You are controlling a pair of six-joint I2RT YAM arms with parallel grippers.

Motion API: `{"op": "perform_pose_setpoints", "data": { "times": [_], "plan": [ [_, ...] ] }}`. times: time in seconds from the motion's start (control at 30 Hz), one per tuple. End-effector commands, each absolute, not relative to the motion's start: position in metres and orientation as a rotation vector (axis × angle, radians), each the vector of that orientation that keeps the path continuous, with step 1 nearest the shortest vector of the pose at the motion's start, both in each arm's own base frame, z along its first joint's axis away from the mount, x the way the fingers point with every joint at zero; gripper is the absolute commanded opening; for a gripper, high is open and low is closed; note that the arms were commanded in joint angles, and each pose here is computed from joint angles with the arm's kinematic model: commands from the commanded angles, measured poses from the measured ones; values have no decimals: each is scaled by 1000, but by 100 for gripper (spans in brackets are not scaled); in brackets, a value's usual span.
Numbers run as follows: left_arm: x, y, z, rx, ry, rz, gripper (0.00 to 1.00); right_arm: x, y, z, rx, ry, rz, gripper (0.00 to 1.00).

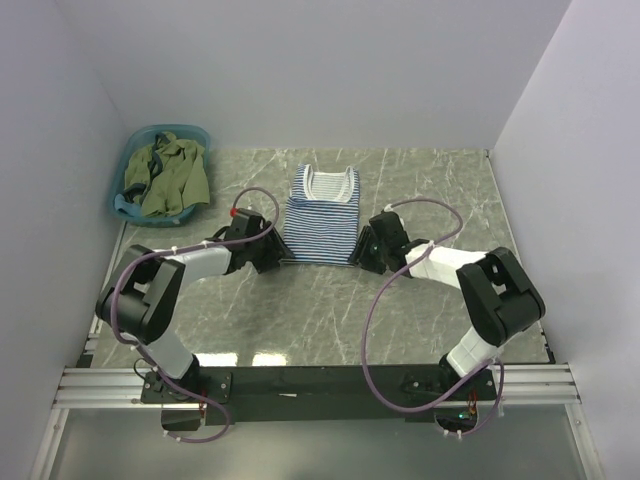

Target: Fold and stack the tank tops

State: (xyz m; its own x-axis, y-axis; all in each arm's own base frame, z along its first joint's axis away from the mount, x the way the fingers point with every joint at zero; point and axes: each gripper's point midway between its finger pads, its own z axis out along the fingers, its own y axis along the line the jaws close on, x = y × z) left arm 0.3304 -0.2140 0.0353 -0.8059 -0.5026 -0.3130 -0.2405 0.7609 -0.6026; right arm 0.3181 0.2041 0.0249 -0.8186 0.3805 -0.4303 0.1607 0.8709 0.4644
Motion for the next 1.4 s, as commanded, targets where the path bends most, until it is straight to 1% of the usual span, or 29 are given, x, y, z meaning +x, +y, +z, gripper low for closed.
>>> {"op": "perform_pose_setpoints", "data": {
  "times": [0.0, 0.07, 0.2, 0.27, 0.37, 0.4, 0.47, 0.5, 0.57, 0.6, 0.63, 0.77, 0.8, 0.83, 0.87, 0.93, 0.97, 1.0, 1.13, 1.23, 1.37],
  "plan": [
    [338, -213, 28, -572, 2482, -712, 59, 331, 209, 26, 410, 2461, 575, 53],
    [337, -211, 20, -574, 2499, -679, 58, 328, 208, 21, 415, 2472, 578, 52],
    [332, -209, 7, -577, 2527, -628, 52, 322, 208, 14, 424, 2485, 583, 42],
    [330, -208, 1, -585, 2540, -604, 49, 320, 209, 12, 418, 2491, 586, 39],
    [327, -208, -4, -571, 2550, -582, 36, 315, 210, 7, 412, 2506, 583, 30],
    [326, -210, -4, -564, 2552, -582, 27, 314, 210, 7, 410, 2508, 583, 20],
    [321, -207, -5, -556, 2570, -556, 17, 313, 209, 6, 407, 2510, 573, 5],
    [318, -206, -5, -548, 2575, -546, 12, 311, 207, 6, 404, 2511, 569, 0],
    [315, -204, 1, -537, 2566, -541, 7, 309, 206, 10, 384, 2507, 568, 0],
    [311, -202, 1, -535, 2572, -536, 1, 307, 207, 12, 370, 2509, 573, 0],
    [310, -202, 9, -525, 2558, -548, 1, 302, 207, 12, 348, 2522, 568, 0],
    [292, -197, 22, -506, 2555, -563, 1, 284, 214, 33, 274, 2510, 603, 0],
    [280, -195, 19, -500, 2580, -553, 1, 278, 216, 35, 258, 2514, 610, 0],
    [276, -195, 29, -483, 2566, -569, 1, 270, 215, 37, 246, 2526, 606, 0],
    [266, -195, 29, -463, 2578, -559, 1, 265, 219, 48, 223, 2504, 633, 0],
    [249, -194, 38, -435, 2589, -563, 1, 240, 224, 49, 160, 2541, 647, 0],
    [241, -195, 41, -434, 2600, -567, 1, 232, 228, 59, 128, 2525, 675, 0],
    [223, -195, 40, -403, 2642, -550, 0, 218, 234, 64, 71, 2529, 690, 0],
    [183, -200, 79, -351, 2636, -630, 1, 180, 244, 89, -19, 2519, 756, 0],
    [172, -192, 106, -378, 2586, -657, 1, 160, 244, 108, -54, 2523, 760, 0],
    [180, -191, 145, -384, 2504, -686, 1, 173, 242, 145, -45, 2436, 740, 0]
  ]
}}
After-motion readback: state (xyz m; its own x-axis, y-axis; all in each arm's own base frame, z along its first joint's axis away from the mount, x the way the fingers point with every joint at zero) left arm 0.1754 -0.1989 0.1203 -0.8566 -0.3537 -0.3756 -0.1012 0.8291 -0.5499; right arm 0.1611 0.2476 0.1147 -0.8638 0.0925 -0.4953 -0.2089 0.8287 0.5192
